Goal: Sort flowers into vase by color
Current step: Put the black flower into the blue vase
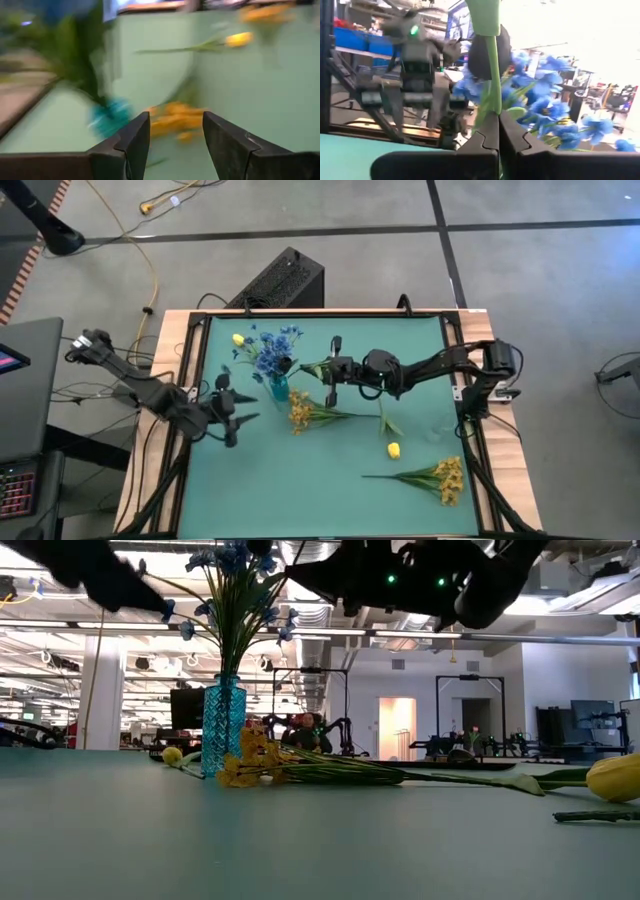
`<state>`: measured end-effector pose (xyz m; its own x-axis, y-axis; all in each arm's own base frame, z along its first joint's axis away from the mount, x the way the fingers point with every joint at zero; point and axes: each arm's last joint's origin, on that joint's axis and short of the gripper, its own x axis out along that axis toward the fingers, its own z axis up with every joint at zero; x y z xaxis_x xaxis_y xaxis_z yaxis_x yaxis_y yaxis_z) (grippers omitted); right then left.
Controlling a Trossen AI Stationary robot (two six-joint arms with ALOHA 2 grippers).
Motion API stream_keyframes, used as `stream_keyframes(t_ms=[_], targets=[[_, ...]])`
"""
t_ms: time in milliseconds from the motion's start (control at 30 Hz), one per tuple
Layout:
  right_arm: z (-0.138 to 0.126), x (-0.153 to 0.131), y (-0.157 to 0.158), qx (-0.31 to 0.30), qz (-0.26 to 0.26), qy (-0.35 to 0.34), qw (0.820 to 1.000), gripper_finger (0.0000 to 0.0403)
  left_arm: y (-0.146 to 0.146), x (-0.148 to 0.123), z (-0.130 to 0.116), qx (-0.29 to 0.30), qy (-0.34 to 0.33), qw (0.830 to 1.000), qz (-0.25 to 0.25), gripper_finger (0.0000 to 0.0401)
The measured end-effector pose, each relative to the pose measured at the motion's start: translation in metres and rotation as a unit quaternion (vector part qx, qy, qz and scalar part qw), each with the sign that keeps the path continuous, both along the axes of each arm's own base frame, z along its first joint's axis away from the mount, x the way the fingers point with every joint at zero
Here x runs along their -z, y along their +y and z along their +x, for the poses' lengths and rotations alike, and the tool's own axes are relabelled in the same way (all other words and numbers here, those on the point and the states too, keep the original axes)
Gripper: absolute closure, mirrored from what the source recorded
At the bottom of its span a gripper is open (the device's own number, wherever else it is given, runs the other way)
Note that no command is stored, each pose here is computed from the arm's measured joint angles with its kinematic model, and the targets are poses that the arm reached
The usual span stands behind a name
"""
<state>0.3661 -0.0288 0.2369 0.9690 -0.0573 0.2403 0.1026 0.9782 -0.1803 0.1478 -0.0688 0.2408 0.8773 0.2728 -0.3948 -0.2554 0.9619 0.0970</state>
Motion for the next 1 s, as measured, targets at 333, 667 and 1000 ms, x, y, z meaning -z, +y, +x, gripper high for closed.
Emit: stream_keyframes(t_ms=[333, 667, 1000], targets=[[0.008, 0.019, -0.004, 0.008, -0.007, -0.026, 1.000, 0.0384, 0.036, 0.053, 0.006, -0.156, -0.008, 0.987, 0.028, 0.0231], [0.008, 0.021, -0.006, 0.013, -0.012, -0.014, 1.000, 0.0384, 0.072, 0.059, 0.015, -0.156, -0.012, 0.988, 0.004, 0.0231], [0.008, 0.020, -0.006, 0.014, -0.015, -0.018, 1.000, 0.0384, 0.087, 0.057, 0.017, -0.147, -0.017, 0.989, -0.010, 0.0231]])
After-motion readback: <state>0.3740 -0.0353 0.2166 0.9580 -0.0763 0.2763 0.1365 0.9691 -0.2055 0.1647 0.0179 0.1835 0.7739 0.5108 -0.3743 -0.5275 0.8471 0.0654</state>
